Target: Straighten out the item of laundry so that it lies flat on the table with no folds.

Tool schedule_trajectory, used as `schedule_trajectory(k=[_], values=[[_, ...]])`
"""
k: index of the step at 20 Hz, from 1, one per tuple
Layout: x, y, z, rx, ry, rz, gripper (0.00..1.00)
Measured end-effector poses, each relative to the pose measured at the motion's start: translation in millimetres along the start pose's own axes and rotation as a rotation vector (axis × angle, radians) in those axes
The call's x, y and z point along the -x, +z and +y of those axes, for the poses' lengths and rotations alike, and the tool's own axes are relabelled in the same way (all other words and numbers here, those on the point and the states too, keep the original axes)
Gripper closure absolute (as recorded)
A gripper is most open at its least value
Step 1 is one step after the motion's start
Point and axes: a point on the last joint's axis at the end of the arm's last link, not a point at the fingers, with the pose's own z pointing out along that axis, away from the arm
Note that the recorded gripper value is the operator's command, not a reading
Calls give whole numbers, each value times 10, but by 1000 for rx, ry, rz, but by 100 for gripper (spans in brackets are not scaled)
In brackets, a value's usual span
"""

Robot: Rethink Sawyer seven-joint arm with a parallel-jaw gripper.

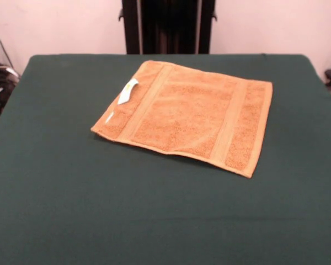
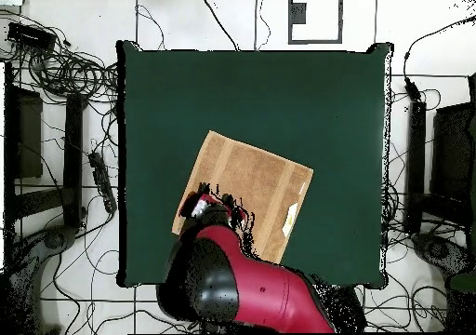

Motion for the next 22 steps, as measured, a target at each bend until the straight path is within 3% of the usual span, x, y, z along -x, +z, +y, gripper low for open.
schedule_trajectory(k=[10, 16, 22], values=[[787, -597, 233, -28, -108, 30, 0], [1299, -978, 233, -57, -122, 6, 0], [1578, -1212, 308, -54, -124, -31, 0]])
